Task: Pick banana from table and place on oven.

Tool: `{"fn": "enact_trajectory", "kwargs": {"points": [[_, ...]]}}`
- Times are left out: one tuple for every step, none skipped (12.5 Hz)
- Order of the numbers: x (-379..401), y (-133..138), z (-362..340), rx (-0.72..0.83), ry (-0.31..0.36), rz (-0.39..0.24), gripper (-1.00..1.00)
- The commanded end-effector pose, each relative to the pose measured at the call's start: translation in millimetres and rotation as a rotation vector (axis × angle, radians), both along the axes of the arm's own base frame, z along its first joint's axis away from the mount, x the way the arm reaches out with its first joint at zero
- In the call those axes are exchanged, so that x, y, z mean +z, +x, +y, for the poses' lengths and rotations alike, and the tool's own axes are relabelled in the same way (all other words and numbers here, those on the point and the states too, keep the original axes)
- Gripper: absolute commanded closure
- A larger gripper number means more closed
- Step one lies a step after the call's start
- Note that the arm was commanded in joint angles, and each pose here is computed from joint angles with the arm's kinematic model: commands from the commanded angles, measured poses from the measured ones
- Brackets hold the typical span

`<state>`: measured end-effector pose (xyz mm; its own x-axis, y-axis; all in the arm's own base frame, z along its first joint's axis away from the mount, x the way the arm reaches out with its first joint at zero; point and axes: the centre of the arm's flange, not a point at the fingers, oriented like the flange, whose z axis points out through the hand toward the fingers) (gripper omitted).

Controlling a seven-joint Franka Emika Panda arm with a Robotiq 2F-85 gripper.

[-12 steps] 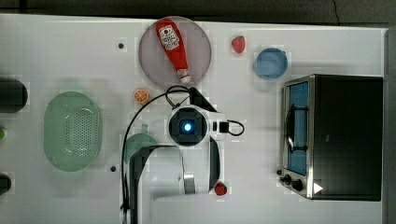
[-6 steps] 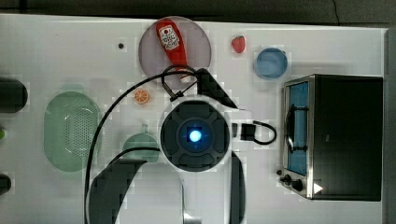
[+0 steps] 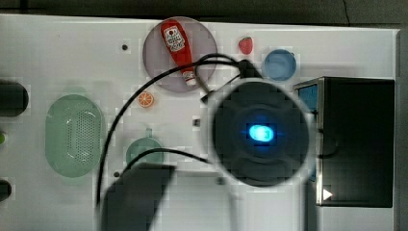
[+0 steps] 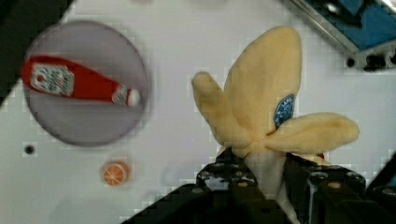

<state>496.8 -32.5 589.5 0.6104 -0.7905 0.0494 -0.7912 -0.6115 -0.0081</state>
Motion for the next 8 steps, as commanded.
{"fn": "enact_trajectory", "kwargs": {"points": [[-11, 7, -80, 0.057, 0.032, 0.039, 0.50], [-17, 9, -105, 0.085, 0.035, 0.047, 0.50], [-24, 9, -131, 0.114, 0.036, 0.056, 0.50], [-32, 9, -159, 0.136, 0.035, 0.063, 0.50], [-41, 7, -187, 0.156, 0.030, 0.066, 0.50], [-52, 5, -215, 0.177, 0.020, 0.065, 0.50], [-62, 1, -242, 0.194, 0.003, 0.059, 0.50], [-72, -3, -267, 0.206, -0.019, 0.053, 0.50]]}}
